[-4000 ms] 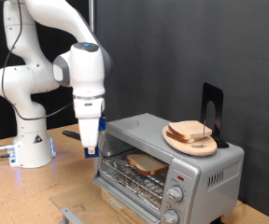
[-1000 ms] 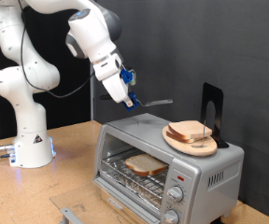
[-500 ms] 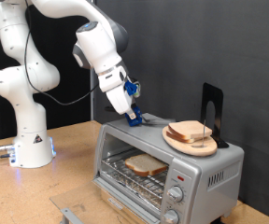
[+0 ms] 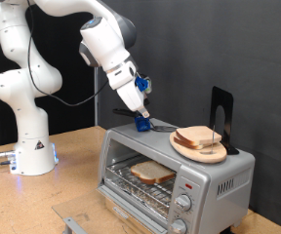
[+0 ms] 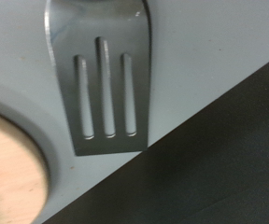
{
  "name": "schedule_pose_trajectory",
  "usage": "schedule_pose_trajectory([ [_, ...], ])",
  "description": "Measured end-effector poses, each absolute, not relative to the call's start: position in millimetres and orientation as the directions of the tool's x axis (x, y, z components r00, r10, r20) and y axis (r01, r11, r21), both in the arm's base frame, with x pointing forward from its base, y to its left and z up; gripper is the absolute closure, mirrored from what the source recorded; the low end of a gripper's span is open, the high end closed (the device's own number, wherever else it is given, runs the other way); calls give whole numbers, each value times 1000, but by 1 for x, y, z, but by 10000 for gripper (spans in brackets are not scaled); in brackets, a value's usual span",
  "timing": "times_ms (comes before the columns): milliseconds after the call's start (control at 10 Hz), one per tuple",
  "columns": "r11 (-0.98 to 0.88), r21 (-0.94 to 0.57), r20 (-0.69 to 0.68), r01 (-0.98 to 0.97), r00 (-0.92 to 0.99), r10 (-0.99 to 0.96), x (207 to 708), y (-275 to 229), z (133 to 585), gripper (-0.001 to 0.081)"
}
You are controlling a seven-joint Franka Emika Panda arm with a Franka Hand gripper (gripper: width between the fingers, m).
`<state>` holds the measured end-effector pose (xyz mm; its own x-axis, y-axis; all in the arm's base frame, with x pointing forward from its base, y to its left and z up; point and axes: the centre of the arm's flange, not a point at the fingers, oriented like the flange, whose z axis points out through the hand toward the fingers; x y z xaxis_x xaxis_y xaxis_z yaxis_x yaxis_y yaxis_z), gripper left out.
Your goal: Make a piece of toast with the oven
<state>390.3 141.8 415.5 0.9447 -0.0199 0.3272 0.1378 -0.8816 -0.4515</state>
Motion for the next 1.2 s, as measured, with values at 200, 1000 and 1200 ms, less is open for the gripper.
schedule_pose_trajectory([
  [200,-892,-428,314,146,949,5,388,132,423,-3],
  [1000,-837,-544,310,66,942,-127,355,36,416,-3],
  [1200,-828,-558,291,52,947,-136,342,6,422,-3],
])
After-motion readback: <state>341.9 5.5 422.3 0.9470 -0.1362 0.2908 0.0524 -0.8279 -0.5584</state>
